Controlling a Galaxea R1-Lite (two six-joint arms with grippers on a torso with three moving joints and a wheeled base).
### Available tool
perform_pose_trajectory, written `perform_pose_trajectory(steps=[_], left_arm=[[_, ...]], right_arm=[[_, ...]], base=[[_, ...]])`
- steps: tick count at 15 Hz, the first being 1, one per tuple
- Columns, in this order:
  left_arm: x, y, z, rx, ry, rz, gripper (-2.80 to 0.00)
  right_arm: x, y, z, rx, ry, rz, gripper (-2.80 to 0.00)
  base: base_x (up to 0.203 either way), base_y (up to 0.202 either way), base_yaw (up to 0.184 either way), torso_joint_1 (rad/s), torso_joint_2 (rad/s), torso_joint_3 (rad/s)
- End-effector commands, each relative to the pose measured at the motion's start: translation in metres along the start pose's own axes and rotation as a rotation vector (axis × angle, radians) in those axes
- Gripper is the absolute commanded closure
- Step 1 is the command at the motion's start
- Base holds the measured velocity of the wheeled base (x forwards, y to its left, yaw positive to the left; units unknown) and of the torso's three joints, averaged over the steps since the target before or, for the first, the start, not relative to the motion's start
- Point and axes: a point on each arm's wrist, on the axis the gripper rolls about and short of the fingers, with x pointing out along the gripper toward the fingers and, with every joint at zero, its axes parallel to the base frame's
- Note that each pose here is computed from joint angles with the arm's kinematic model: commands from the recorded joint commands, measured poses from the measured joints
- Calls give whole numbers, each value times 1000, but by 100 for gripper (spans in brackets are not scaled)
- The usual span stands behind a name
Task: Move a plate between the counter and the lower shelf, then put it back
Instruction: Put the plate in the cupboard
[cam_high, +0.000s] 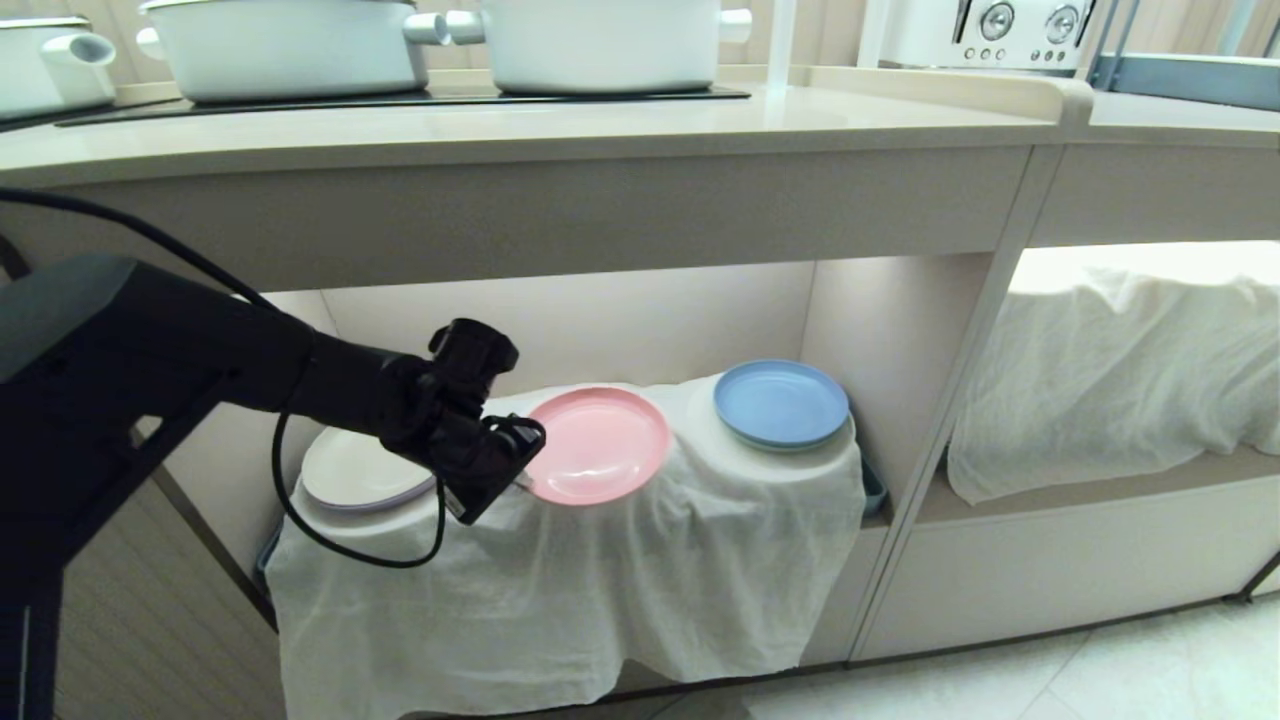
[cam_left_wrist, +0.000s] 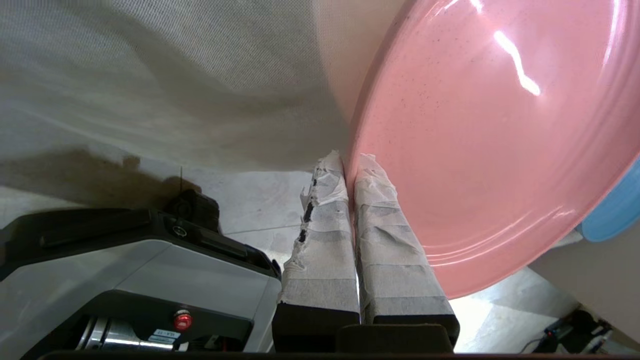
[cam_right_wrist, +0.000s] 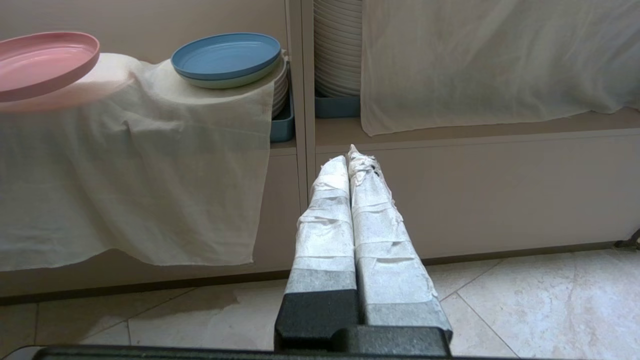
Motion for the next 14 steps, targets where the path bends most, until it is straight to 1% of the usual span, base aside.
perform_pose_trajectory(steps=[1, 7, 14], left_arm=[[9, -6, 4, -9, 5, 27, 0], [20, -17, 22, -31, 1, 56, 0], [36, -16, 24, -32, -10, 80, 0]], right_arm=[[0, 0, 0, -1, -1, 0, 0], [0, 0, 0, -1, 0, 0, 0], [0, 0, 0, -1, 0, 0, 0]], base=[[0, 0, 0, 0, 0, 0], [0, 0, 0, 0, 0, 0], [0, 0, 0, 0, 0, 0]])
